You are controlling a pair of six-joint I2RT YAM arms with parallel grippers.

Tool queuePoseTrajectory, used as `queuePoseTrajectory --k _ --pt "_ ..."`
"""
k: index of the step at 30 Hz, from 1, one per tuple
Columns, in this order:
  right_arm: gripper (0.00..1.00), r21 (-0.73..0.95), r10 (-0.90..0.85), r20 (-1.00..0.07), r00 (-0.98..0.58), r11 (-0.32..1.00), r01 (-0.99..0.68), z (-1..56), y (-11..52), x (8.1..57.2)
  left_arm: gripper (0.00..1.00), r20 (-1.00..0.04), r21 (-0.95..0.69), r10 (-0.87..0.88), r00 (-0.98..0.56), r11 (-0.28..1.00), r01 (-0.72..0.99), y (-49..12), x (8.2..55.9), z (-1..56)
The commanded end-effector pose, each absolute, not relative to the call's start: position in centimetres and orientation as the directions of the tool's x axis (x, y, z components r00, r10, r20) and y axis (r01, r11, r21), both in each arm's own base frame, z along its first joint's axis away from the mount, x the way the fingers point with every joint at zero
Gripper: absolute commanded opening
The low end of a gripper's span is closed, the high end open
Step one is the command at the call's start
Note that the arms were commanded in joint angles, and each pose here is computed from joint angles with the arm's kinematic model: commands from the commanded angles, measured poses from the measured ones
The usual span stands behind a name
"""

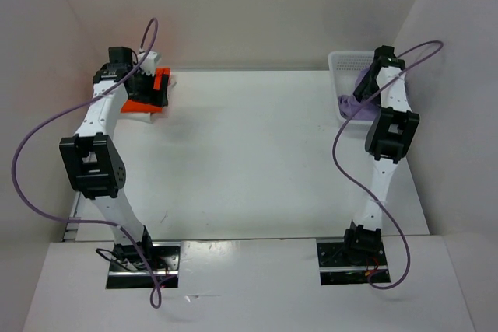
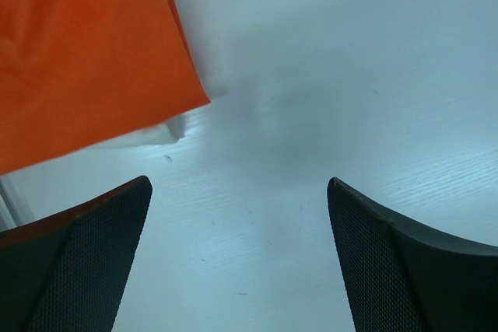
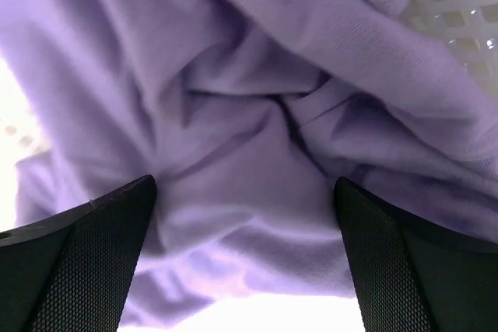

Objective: Fold and stack the t-shirts
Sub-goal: Grab crumpled tshirt from bin with the right arm

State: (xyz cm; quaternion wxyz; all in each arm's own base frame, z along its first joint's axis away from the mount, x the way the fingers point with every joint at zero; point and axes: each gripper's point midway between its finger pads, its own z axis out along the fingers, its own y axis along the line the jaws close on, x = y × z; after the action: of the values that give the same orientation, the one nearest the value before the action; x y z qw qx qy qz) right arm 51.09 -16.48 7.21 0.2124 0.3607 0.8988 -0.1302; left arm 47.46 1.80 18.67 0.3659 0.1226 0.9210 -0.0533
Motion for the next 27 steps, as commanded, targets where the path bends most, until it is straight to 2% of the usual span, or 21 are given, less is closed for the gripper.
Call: queuePoseTrajectory --k 1,3,5,6,9,10,11,12,13,20,23,24,27 --pt "1.00 0.003 0.577 -0.489 -0.654 0.751 0.661 10.9 -15.2 51.4 1.00 -0.701 -0.059 0.152 -0.697 0.961 0.269 1.2 47.4 19.0" --pt "1.00 0.017 0.576 -0.459 -0.676 0.767 0.642 9.9 -14.6 51.2 1.00 -0.692 -0.053 0.160 -0.704 0.961 0.271 0.9 47.2 18.8" --pt "0.95 0.029 0.579 -0.445 -0.683 0.772 0.635 9.1 -14.3 51.4 1.00 -0.692 -0.034 0.187 -0.698 0.957 0.290 0.2 47.6 18.8" --pt "0.81 0.030 0.574 -0.433 -0.695 0.779 0.626 8.8 -14.1 51.2 1.00 -0.682 -0.024 0.187 -0.707 0.960 0.278 0.5 47.4 18.6" --pt "0.53 0.026 0.575 -0.425 -0.699 0.779 0.626 8.5 -14.0 51.0 1.00 -0.686 -0.005 0.214 -0.695 0.954 0.298 -0.2 47.6 18.9" --pt "0.35 0.026 0.575 -0.425 -0.699 0.779 0.626 8.5 -14.0 51.0 1.00 -0.684 0.002 0.214 -0.697 0.956 0.293 -0.1 47.6 18.9" --pt "0.26 0.026 0.582 -0.425 -0.694 0.774 0.633 8.5 -14.5 50.9 1.00 -0.684 0.009 0.224 -0.694 0.954 0.300 0.0 47.6 18.9" --pt "0.09 0.026 0.582 -0.425 -0.694 0.774 0.633 8.5 -14.5 50.9 1.00 -0.683 0.015 0.225 -0.695 0.956 0.294 0.1 47.6 18.9" --pt "0.01 0.026 0.582 -0.425 -0.694 0.774 0.633 8.5 -14.5 50.9 1.00 -0.683 0.015 0.225 -0.695 0.956 0.294 0.1 47.6 18.9" --pt "0.00 0.029 0.573 -0.478 -0.666 0.768 0.640 11.9 -14.8 50.2 1.00 -0.680 0.028 0.234 -0.694 0.955 0.295 0.3 47.6 18.9" --pt "0.00 0.087 0.555 -0.554 -0.620 0.780 0.620 15.9 -14.1 50.7 1.00 -0.685 0.038 0.235 -0.690 0.957 0.289 0.5 47.6 19.3" --pt "0.00 0.107 0.543 -0.609 -0.578 0.778 0.619 18.9 -14.3 50.6 1.00 -0.685 0.038 0.235 -0.690 0.957 0.289 0.5 47.6 19.3" --pt "0.00 0.079 0.479 -0.717 -0.507 0.778 0.624 24.3 -13.3 51.2 1.00 -0.685 0.038 0.235 -0.690 0.957 0.289 0.5 47.6 19.3"
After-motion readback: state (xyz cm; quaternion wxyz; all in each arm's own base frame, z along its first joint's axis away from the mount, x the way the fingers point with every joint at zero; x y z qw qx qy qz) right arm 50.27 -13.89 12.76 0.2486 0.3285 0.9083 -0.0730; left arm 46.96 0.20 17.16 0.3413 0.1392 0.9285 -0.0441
